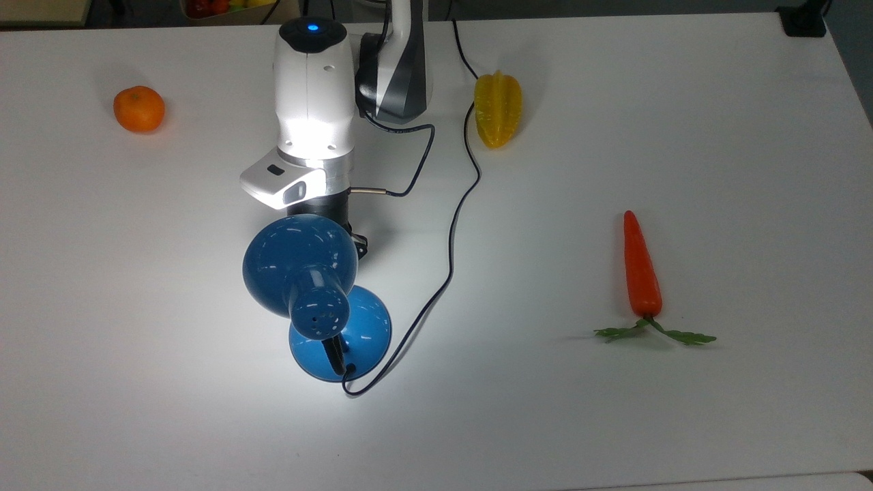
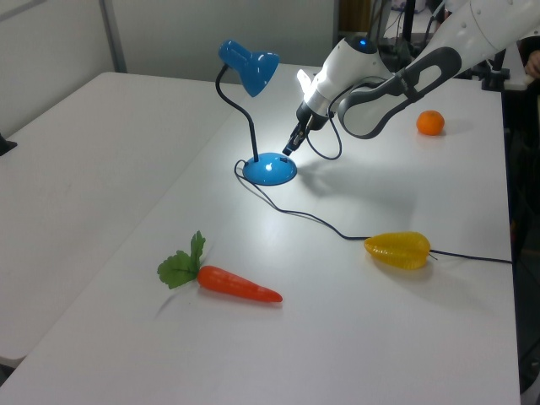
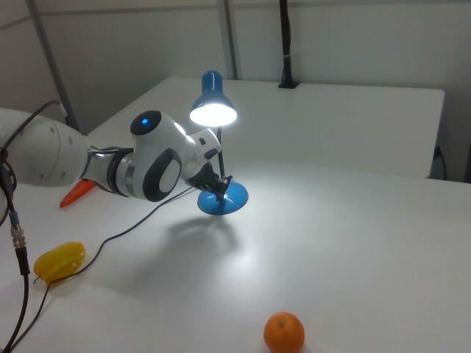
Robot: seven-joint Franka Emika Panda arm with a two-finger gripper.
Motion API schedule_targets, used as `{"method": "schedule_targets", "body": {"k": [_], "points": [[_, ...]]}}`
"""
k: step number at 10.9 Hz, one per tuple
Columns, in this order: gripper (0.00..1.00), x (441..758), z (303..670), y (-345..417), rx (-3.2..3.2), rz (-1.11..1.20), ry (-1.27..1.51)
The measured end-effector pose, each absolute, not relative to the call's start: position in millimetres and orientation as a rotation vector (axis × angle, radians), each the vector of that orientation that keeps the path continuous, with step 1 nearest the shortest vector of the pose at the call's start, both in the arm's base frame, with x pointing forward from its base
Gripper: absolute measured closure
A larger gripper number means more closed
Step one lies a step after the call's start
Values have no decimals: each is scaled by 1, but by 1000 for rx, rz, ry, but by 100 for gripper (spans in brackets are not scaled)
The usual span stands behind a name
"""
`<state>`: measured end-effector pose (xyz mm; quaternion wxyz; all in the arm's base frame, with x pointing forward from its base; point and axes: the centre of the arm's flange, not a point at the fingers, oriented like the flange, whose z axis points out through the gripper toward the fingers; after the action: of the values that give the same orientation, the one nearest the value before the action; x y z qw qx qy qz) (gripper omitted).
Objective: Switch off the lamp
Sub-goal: 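Press the gripper down on the lamp base switch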
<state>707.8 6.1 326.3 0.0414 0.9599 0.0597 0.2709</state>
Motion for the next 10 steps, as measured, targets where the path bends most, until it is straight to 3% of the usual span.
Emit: {"method": "schedule_targets", "body": {"k": [10], "points": [[99, 707, 317, 7, 2944, 809, 186]]}}
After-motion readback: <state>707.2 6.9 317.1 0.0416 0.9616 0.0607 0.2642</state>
